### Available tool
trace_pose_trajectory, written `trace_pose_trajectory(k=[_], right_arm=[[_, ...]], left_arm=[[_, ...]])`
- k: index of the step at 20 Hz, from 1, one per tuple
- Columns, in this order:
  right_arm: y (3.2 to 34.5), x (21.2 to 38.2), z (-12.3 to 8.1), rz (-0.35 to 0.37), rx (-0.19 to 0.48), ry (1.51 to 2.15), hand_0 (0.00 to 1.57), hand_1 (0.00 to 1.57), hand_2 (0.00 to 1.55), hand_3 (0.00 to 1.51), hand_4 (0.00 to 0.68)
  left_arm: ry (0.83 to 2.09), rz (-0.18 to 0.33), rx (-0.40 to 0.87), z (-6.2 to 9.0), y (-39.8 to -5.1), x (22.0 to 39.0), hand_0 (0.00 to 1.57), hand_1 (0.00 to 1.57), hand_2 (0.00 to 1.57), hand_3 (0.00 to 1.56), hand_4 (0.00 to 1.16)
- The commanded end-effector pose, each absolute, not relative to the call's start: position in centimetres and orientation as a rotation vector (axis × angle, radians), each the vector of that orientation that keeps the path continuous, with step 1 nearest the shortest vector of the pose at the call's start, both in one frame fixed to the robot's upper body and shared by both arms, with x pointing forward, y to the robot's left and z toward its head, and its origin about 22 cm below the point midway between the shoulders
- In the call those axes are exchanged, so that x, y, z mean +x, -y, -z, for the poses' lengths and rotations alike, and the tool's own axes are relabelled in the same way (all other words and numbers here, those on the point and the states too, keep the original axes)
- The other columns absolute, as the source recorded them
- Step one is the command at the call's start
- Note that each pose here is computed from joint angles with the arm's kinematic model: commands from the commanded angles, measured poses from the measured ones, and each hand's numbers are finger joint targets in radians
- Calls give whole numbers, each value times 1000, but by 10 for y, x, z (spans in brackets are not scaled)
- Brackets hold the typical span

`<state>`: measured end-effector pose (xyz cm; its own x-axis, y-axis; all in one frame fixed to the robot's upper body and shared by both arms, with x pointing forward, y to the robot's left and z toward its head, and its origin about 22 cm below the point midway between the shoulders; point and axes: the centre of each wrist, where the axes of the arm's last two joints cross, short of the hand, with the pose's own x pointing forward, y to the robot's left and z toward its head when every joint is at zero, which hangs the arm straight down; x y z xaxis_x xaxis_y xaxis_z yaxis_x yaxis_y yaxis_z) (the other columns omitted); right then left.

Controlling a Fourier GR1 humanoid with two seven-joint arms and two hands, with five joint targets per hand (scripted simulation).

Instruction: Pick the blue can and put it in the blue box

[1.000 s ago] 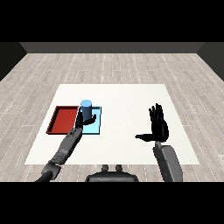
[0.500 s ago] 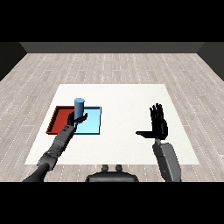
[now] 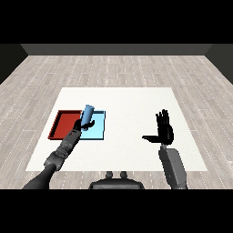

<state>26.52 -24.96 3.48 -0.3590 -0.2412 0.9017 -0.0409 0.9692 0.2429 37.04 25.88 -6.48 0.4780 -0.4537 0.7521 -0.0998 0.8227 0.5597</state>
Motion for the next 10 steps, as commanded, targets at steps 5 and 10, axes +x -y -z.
trace_pose_trajectory(k=[5,10], right_arm=[[240,266,-23,236,219,1948,0,0,0,0,0],[258,262,-24,218,230,1942,0,0,0,0,0]], left_arm=[[879,193,467,98,-254,342,1571,1571,1480,0,699],[840,307,536,108,-245,334,0,0,0,0,588]])
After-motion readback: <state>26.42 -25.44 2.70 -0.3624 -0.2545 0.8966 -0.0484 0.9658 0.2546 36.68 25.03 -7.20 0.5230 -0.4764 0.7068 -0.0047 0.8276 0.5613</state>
